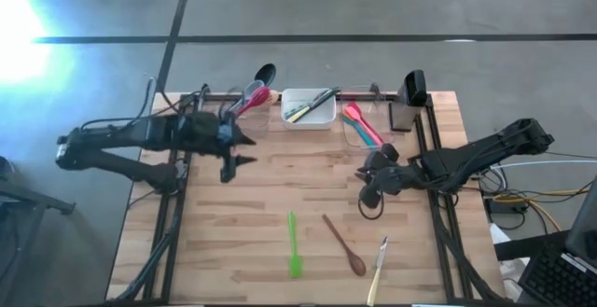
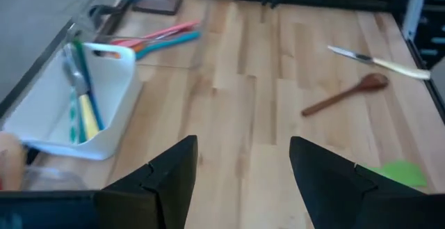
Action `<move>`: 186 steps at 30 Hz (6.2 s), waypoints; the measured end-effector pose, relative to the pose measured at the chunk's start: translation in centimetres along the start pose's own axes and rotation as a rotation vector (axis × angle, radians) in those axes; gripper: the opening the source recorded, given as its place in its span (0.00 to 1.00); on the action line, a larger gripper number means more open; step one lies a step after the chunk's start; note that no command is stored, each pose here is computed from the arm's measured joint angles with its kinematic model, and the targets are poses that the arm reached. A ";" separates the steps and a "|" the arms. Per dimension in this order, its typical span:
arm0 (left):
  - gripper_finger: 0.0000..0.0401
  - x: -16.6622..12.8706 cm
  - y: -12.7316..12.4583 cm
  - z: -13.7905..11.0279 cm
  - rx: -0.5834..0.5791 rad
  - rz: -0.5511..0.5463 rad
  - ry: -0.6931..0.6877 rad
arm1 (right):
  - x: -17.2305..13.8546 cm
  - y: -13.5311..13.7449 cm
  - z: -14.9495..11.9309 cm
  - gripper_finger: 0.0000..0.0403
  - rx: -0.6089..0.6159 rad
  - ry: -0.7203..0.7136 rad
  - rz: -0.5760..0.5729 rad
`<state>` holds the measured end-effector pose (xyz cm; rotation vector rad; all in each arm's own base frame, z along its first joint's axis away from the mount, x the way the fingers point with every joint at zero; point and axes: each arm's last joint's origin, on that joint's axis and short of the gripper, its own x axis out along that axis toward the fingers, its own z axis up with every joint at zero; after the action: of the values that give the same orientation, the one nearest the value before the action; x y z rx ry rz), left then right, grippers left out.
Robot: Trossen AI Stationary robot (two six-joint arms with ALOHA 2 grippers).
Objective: Pick & Place Kitchen Items
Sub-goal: Put the green spatula into the right transparent bin
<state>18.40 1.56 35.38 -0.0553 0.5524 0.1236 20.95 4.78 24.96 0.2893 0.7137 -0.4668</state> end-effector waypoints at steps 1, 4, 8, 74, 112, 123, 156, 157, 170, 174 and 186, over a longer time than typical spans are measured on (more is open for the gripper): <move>0.58 0.2 -0.6 0.0 0.010 -0.006 0.002 | -0.2 0.2 0.4 0.15 -0.002 0.001 0.022; 0.58 0.9 -2.5 -0.1 0.059 -0.032 0.013 | -1.0 0.7 1.3 0.14 -0.010 -0.001 0.085; 0.58 2.3 -5.1 -0.8 0.126 -0.099 0.027 | -2.3 1.7 2.3 0.13 -0.034 -0.030 0.144; 0.58 24.9 -25.3 -8.5 0.664 -0.474 0.616 | -3.9 2.7 2.5 0.12 -0.091 -0.033 0.193; 0.03 25.7 -24.3 -8.3 0.693 -0.520 0.610 | -3.8 2.6 2.4 0.12 -0.101 -0.030 0.187; 0.36 24.8 -24.5 -6.9 0.648 -0.504 0.637 | -3.7 2.6 2.3 0.12 -0.102 -0.028 0.186; 0.72 25.8 -25.9 -8.4 0.615 -0.336 0.617 | -3.7 2.6 2.3 0.12 -0.105 -0.022 0.184; 0.71 25.8 -25.8 -8.5 0.624 -0.324 0.618 | -3.7 2.6 2.3 0.12 -0.105 -0.022 0.184; 0.30 26.7 -24.5 -9.7 0.613 -0.378 0.651 | -3.5 2.5 2.0 0.12 -0.106 -0.016 0.179; 0.19 26.9 -24.1 -9.5 0.557 -0.430 0.671 | -3.5 2.5 2.0 0.12 -0.105 -0.017 0.180; 0.04 27.6 -22.9 -8.9 0.481 -0.465 0.688 | -3.5 2.5 2.0 0.12 -0.105 -0.018 0.180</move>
<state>40.08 -19.05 13.75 0.2520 1.2260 -0.5026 21.05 7.23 29.04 0.2479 0.6856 -0.2596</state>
